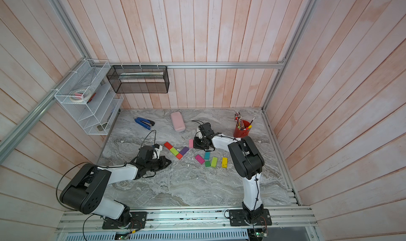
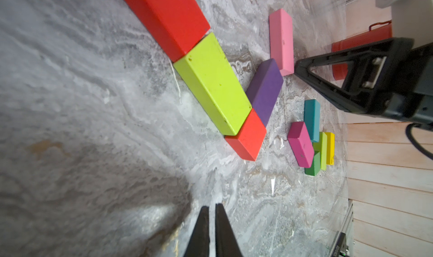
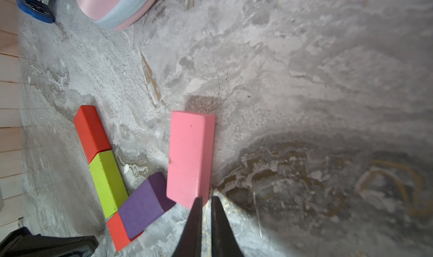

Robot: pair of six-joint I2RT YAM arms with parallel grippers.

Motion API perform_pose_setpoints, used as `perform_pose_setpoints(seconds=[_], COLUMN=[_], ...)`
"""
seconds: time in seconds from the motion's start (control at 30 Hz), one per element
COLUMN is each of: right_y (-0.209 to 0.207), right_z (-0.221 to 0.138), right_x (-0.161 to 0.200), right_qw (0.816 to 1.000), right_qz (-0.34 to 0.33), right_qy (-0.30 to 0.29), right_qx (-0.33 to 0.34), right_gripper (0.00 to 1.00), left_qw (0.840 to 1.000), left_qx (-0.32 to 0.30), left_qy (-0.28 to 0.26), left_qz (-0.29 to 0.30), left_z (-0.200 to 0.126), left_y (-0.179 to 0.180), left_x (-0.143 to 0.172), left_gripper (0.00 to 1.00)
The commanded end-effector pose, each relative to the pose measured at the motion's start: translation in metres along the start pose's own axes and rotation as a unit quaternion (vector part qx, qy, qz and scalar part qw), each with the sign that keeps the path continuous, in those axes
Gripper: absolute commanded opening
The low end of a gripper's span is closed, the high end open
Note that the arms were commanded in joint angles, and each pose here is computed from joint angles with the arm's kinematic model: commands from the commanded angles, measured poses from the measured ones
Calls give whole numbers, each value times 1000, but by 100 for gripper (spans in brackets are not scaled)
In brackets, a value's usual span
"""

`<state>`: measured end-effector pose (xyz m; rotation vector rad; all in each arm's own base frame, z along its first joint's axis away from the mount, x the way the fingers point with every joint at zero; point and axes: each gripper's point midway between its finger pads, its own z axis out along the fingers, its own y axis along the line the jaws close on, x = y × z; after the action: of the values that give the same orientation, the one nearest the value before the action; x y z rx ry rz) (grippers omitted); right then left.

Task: Assemble the letter v with building blocks
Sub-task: Assemble the building block at the center of the board.

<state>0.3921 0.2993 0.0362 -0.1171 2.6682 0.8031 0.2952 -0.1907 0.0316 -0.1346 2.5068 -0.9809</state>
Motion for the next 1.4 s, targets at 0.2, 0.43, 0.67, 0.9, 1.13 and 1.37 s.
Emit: perform_pose_setpoints(seconds=[0.2, 0.43, 0.67, 0.9, 1.13, 1.37], right_y=[-4, -4, -3, -4, -10, -36], right_z=[13, 15, 19, 21, 13, 9], right_x=[21, 22, 23, 25, 23, 2], right_qw=[999, 999, 999, 999, 999, 999], right_qz=[4, 3, 3, 2, -1, 15], right_qy=[33, 34, 40, 46, 36, 25], right_qx=[6, 7, 2, 5, 17, 30], right_gripper=[12, 12, 12, 12, 12, 12], left_qw=[1000, 1000, 1000, 1000, 1000, 1000], left_qx=[4, 3, 1, 1, 4, 6], left_qy=[7, 7, 9, 9, 10, 11], left_qz=[7, 7, 5, 5, 3, 3], left_z=[3, 4, 4, 4, 5, 6], left_y=[0, 0, 2, 2, 2, 1], left_x=[3, 4, 5, 5, 6, 5], left_gripper=[10, 10, 10, 10, 10, 8])
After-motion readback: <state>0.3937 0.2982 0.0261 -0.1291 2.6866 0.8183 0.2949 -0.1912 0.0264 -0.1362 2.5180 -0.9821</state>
